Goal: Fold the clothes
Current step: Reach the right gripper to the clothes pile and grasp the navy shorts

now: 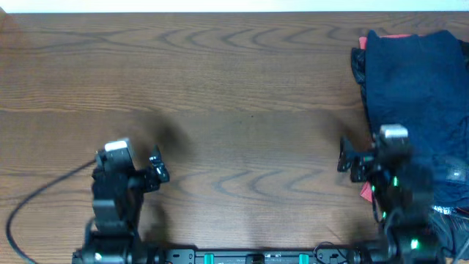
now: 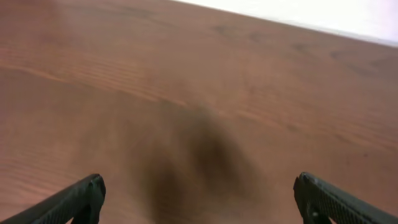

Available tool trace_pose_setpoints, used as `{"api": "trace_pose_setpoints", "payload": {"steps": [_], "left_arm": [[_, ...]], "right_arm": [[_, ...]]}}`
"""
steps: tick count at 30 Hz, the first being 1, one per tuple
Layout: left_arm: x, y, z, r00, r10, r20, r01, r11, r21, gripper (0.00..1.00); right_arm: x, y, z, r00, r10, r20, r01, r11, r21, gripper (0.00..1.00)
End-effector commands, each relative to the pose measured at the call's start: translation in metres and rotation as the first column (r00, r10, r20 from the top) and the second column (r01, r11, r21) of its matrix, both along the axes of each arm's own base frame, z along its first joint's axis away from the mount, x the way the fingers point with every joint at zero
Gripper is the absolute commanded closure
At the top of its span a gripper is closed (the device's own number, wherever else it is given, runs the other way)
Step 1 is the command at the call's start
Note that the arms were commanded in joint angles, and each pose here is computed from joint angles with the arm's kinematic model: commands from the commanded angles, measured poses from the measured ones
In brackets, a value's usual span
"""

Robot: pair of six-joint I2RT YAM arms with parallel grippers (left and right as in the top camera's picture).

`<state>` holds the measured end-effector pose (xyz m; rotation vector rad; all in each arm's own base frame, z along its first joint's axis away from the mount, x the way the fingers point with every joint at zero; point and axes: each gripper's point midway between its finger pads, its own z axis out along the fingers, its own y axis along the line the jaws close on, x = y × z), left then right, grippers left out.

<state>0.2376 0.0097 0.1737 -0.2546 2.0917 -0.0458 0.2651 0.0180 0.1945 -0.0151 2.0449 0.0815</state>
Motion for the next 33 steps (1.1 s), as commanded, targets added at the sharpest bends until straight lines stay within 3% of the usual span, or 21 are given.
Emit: {"api": "trace_pose_setpoints", "payload": {"steps": [1, 7, 10, 16, 22, 29, 33], "left_arm": [[0.007, -0.008, 0.015, 0.994, -0.039, -0.099, 0.037, 0.999, -0.024, 0.02], [0.009, -0.028, 0.008, 0.946, -0.138, -0.295, 0.109, 0.988, -0.113, 0.02], [0.010, -0.037, 0.000, 0.927, -0.181, -0.330, 0.135, 0.978, -0.156, 0.02], [0.012, -0.036, -0.006, 0.918, -0.180, -0.354, 0.131, 0.979, -0.158, 0.02], [0.014, -0.036, -0.003, 0.923, -0.180, -0.341, 0.133, 0.979, -0.156, 0.02], [0.017, -0.037, -0.001, 0.928, -0.180, -0.327, 0.136, 0.979, -0.155, 0.02], [0.018, -0.037, -0.001, 0.928, -0.180, -0.325, 0.136, 0.979, -0.154, 0.02]], "right_arm": [[0.019, -0.007, 0.003, 0.990, -0.036, -0.135, 0.037, 0.999, 0.004, 0.01], [0.051, -0.009, -0.014, 0.920, -0.038, -0.389, 0.046, 0.999, 0.011, 0.01], [0.064, -0.015, -0.023, 0.899, -0.071, -0.432, 0.069, 0.997, -0.019, 0.01], [0.086, -0.061, -0.053, 0.847, -0.282, -0.451, 0.211, 0.956, -0.202, 0.02], [0.105, -0.077, -0.098, 0.811, -0.283, -0.512, 0.167, 0.951, -0.261, 0.24], [0.121, -0.094, -0.143, 0.771, -0.346, -0.535, 0.186, 0.925, -0.331, 0.32], [0.125, -0.103, -0.161, 0.750, -0.390, -0.535, 0.200, 0.904, -0.378, 0.32]]}}
